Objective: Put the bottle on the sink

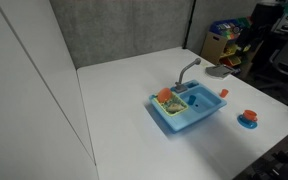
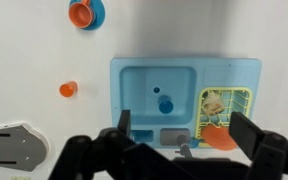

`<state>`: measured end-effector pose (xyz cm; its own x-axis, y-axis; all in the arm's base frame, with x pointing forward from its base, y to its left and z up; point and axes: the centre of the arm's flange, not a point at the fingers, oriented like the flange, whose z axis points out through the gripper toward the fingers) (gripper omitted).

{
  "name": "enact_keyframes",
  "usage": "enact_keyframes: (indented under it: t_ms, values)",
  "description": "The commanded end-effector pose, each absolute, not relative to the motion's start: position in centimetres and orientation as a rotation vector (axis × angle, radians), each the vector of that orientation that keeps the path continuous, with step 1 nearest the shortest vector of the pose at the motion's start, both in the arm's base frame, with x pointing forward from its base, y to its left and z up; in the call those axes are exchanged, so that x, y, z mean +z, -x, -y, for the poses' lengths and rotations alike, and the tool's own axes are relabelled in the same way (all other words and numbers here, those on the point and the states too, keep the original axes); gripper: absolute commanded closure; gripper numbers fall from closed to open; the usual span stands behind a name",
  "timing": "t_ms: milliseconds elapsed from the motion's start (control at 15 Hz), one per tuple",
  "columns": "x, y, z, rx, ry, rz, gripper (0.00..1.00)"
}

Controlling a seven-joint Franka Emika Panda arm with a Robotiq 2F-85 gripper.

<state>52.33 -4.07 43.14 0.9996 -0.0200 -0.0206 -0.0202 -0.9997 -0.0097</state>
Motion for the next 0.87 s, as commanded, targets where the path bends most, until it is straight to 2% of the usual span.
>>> enact_keyframes:
  t_ms: [0,400,800]
  values:
    - [46.2,-49.9,4.8,0.019,3.154,-0.095,0.0]
    - [50.3,-48.2,5.3,0.008,3.167,-0.145,0.0]
    - [49.5,-48.5,4.7,0.023,3.142,-0.079,0.0]
